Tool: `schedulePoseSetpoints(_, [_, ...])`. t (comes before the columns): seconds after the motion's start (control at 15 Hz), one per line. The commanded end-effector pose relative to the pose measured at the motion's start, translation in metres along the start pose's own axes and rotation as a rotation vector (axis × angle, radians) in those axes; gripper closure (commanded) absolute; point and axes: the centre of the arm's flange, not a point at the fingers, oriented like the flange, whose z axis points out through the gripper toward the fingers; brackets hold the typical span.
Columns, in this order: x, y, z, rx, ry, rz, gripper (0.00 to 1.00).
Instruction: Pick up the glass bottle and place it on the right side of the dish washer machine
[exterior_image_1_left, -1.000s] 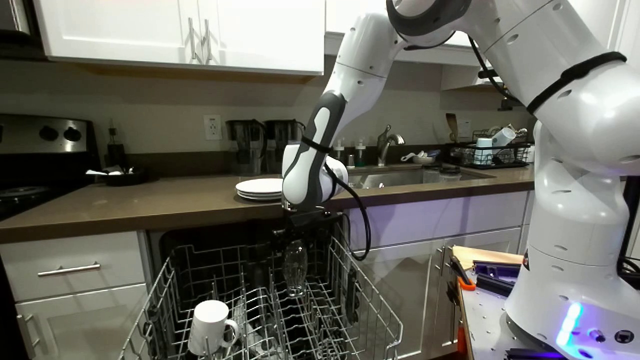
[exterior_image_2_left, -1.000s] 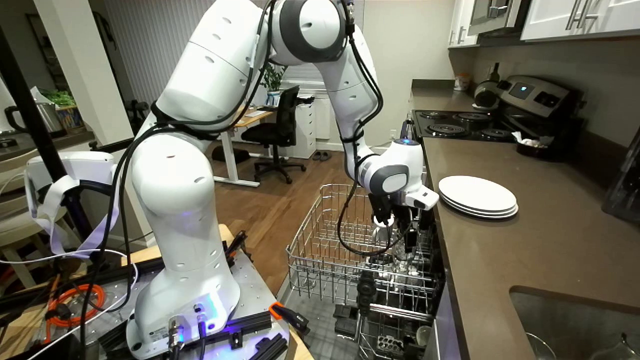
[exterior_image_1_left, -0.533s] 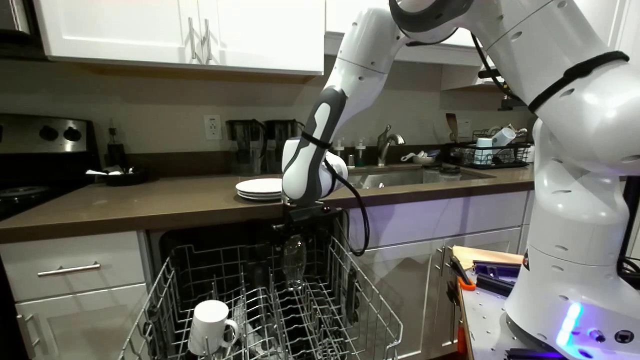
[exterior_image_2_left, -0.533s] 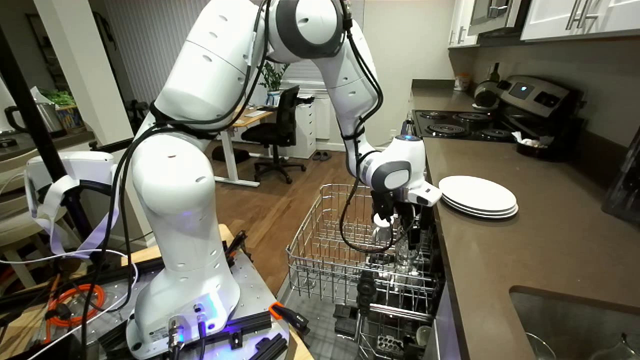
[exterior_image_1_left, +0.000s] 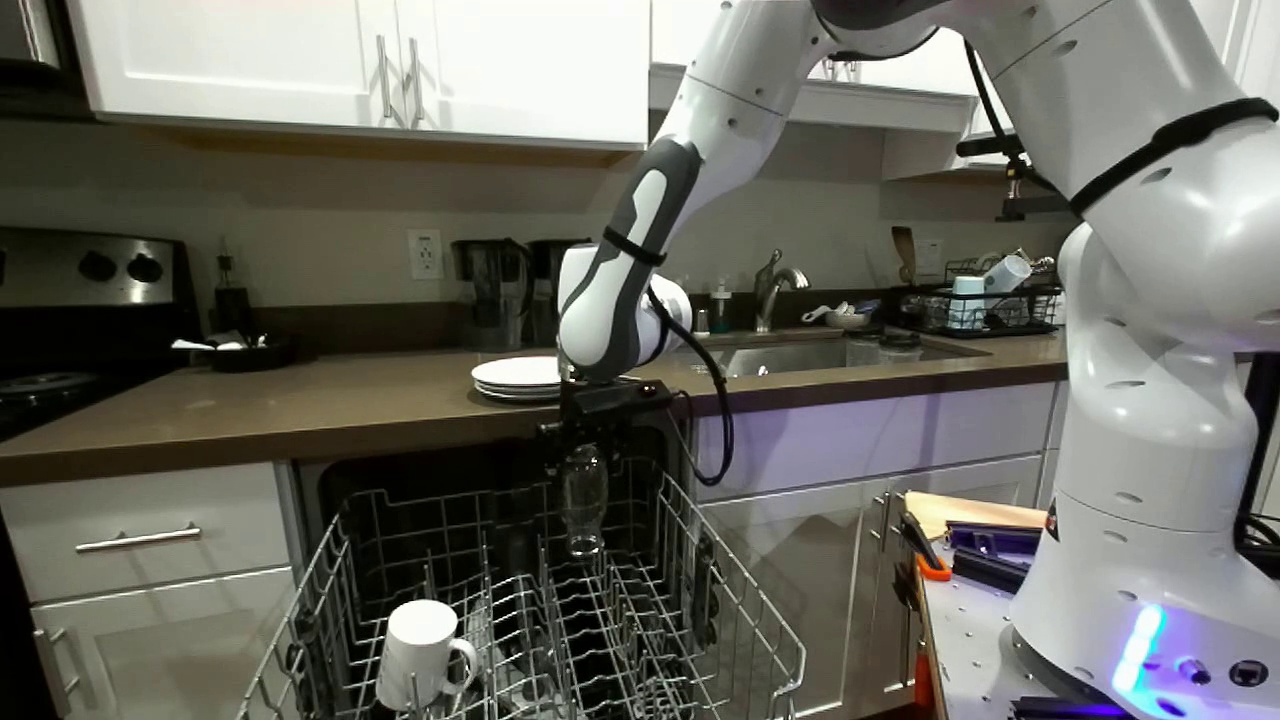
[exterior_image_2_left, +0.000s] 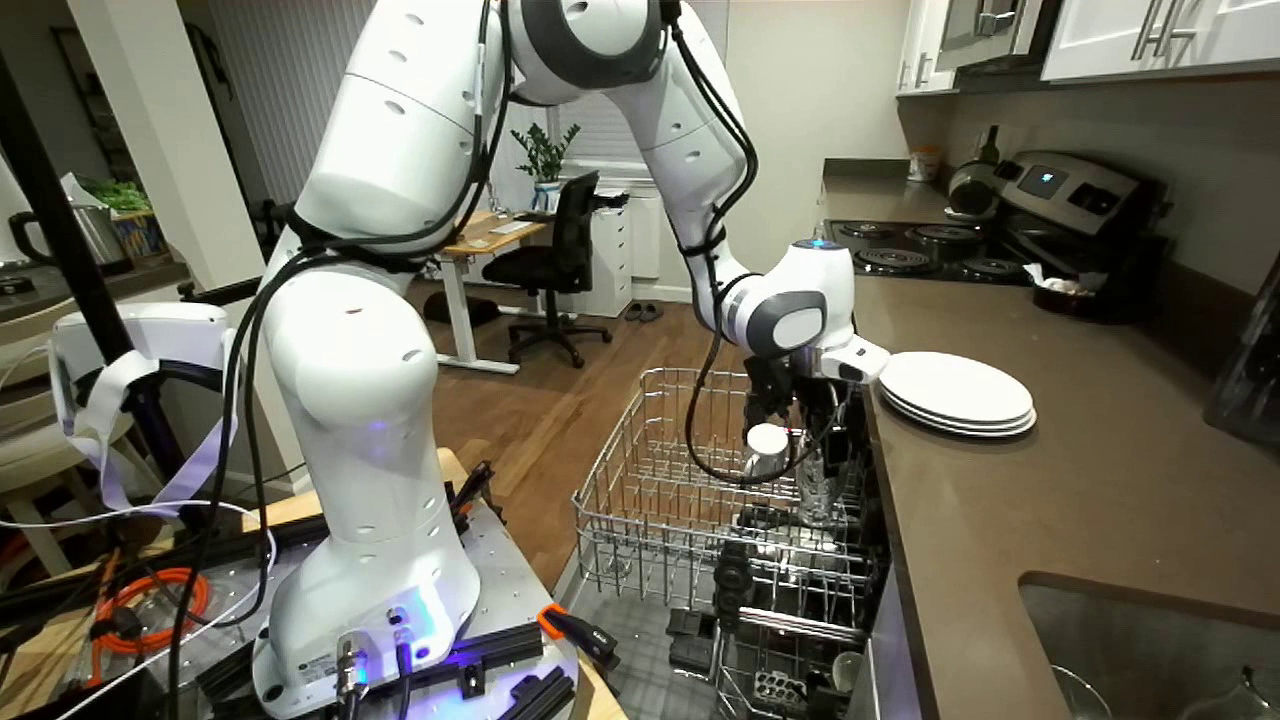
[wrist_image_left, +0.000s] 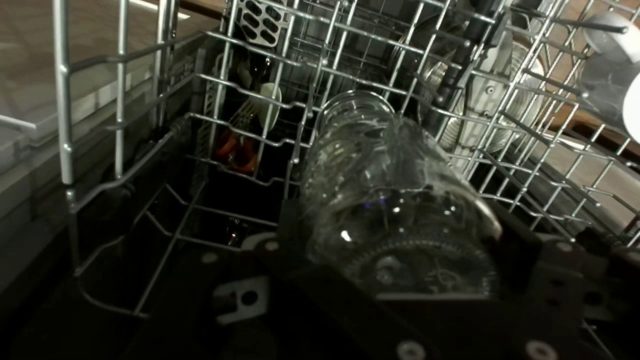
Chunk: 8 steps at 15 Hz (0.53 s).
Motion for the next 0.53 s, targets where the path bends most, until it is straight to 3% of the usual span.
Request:
schedulePoseSetpoints(0.0, [-0.008, 0.007, -0.019, -0.013, -0.015, -0.007, 0.39])
schedulePoseSetpoints(0.47, [-0.022, 0.021, -0.002, -0.014, -0.03, 0.005, 0.39])
